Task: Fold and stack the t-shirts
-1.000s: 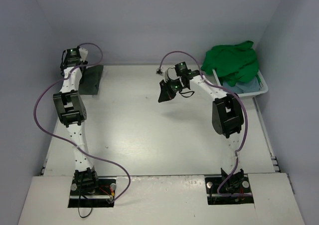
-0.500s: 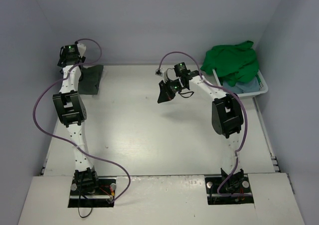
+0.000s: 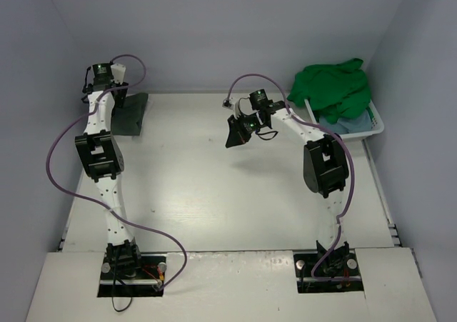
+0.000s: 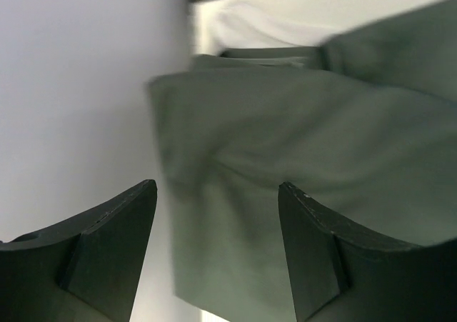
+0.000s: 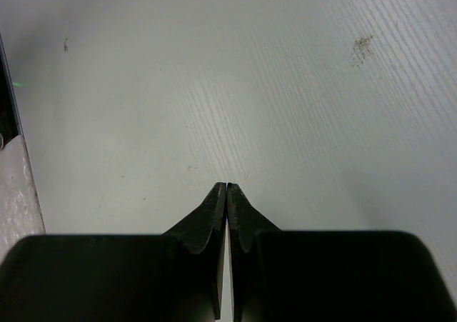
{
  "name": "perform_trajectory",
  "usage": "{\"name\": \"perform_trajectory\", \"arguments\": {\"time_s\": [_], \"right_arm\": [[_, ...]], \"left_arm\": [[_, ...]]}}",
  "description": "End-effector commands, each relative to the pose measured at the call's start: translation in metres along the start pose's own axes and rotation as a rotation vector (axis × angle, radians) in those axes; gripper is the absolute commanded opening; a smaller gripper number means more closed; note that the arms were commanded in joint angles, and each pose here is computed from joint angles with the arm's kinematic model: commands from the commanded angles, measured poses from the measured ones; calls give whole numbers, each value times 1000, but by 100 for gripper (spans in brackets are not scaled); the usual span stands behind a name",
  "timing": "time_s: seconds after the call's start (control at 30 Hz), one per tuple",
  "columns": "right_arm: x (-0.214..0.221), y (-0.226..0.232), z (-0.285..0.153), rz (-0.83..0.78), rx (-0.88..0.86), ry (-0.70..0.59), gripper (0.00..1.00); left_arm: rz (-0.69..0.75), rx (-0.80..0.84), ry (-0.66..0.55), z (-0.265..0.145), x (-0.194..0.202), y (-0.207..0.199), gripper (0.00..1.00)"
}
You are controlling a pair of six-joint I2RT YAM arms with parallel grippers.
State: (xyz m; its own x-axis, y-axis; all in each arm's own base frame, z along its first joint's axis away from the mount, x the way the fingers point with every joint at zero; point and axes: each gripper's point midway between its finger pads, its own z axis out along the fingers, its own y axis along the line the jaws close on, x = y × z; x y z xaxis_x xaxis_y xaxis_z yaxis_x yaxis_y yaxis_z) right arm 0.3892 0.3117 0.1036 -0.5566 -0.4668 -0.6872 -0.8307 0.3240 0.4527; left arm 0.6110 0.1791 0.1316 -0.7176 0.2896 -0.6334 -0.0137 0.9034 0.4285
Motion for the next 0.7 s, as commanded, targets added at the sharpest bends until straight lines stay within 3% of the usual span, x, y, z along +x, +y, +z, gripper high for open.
{"name": "perform_trajectory", "arguments": {"time_s": [0.0,0.43,0.53,0.57,0.67], "right_arm": [[-13,12,-4,-54,-32,-34,0],[-12,14,-4,-57,-40,-33,0],[-12,15,-4,-57,-45,-35,0],[-12,15,-4,-56,-45,-34,0],[-11,14,-4,-55,-46,-34,0]], "left_arm": [[-110,76,-120,-55,-47,15,63],[-137,26,-160,-59,-58,32,63],[-143,18,-159,-51,-55,35,36],[-148,17,-157,-45,-53,35,19],[-157,9,-158,-37,-50,36,6]]}}
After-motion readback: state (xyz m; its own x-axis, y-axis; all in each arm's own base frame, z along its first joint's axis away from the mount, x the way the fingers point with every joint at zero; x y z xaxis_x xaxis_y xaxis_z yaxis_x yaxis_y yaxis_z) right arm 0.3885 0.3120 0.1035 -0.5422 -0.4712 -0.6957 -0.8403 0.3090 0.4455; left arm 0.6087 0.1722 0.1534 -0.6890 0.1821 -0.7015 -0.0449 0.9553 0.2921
